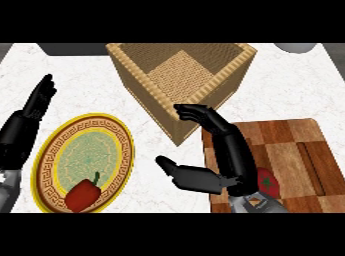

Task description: Pick the tomato from the cutting board and place it in the basket

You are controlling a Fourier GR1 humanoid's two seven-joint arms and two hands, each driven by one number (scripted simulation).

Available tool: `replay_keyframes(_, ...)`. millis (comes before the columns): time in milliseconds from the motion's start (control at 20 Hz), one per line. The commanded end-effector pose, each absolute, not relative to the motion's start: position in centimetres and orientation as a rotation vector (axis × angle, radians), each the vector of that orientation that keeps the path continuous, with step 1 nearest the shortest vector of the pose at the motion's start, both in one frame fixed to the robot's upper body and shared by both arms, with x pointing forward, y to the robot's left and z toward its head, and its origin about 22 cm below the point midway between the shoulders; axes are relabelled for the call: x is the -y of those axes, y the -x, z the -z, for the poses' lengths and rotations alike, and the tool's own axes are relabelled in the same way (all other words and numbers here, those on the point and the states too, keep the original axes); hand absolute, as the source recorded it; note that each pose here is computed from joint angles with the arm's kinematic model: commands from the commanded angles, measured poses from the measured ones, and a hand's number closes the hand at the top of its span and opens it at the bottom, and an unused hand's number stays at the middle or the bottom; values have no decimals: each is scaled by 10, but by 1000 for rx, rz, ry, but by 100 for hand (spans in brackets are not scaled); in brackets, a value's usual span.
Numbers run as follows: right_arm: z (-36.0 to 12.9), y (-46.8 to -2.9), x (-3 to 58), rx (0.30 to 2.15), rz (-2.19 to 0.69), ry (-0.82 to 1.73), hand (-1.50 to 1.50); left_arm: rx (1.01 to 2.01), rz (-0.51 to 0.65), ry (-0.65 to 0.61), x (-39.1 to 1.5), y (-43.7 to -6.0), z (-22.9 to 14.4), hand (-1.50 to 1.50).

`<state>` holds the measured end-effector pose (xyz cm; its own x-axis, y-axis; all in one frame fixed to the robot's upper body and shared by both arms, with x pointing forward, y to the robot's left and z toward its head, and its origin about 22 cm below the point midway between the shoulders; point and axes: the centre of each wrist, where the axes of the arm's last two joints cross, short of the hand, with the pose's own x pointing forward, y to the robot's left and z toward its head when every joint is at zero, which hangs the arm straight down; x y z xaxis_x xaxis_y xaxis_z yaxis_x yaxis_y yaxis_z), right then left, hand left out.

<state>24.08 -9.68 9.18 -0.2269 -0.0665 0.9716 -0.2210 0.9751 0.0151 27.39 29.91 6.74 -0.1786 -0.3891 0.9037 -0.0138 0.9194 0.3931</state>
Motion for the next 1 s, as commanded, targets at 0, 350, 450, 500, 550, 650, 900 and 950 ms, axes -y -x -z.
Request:
replay_keyframes(0,-101,-241,93,1865,-273,101,-150,1718,361,-323,-300,-278,-75,0)
replay_keyframes(350,-138,-279,161,1541,-807,627,-150,1696,343,-311,-295,-279,-71,0)
replay_keyframes(450,-147,-278,168,1401,-989,675,-150,1694,366,-322,-302,-277,-71,0)
replay_keyframes(500,-153,-273,168,1349,-1087,669,-150,1690,356,-322,-296,-276,-65,0)
replay_keyframes(550,-164,-276,169,1293,-1135,676,-150,1704,381,-340,-304,-276,-72,0)
replay_keyframes(650,-174,-269,168,1177,-1274,636,-150,1692,364,-326,-301,-275,-64,0)
replay_keyframes(900,-225,-267,162,1007,-1392,555,-150,1699,376,-287,-295,-282,-71,0)
replay_keyframes(950,-236,-263,171,985,-1408,554,-150,1703,355,-319,-310,-281,-71,0)
